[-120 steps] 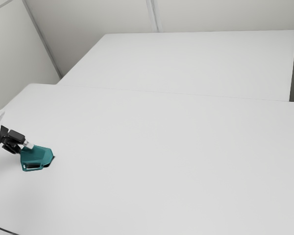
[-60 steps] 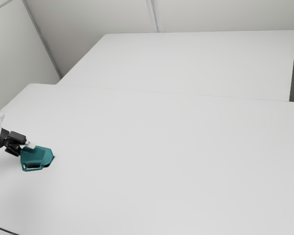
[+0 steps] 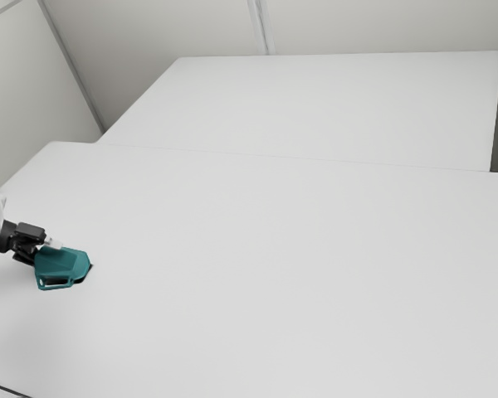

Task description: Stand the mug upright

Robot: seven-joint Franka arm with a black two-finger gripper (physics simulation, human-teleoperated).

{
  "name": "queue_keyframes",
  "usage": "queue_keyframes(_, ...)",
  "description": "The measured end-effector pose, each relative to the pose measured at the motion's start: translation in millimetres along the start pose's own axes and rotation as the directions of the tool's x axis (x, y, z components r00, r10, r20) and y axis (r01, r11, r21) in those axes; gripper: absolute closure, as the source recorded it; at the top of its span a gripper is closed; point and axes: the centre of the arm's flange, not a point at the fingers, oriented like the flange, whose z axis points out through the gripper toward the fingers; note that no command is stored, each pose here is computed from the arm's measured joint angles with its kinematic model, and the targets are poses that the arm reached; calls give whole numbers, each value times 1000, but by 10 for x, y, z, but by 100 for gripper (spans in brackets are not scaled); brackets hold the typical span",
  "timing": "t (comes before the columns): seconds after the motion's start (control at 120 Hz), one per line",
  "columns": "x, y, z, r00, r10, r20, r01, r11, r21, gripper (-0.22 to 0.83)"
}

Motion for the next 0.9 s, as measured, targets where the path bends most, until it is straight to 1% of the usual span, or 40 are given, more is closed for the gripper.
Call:
queue_keyframes(0.258, -15, -72, 50, 1000, -9, -7, 9, 1000, -24, 0)
queue_keyframes(0.4, -9, -61, 67, 1000, -6, -11, 6, 999, -36, 5)
queue_keyframes(0.492, -12, -58, 77, 1000, -6, -14, 5, 999, -43, 11)
queue_keyframes(0.675, -8, -51, 100, 1000, -5, -21, 4, 998, -56, 27)
queue_keyframes(0.9, -13, -47, 113, 1000, -5, -31, 3, 998, -68, 43)
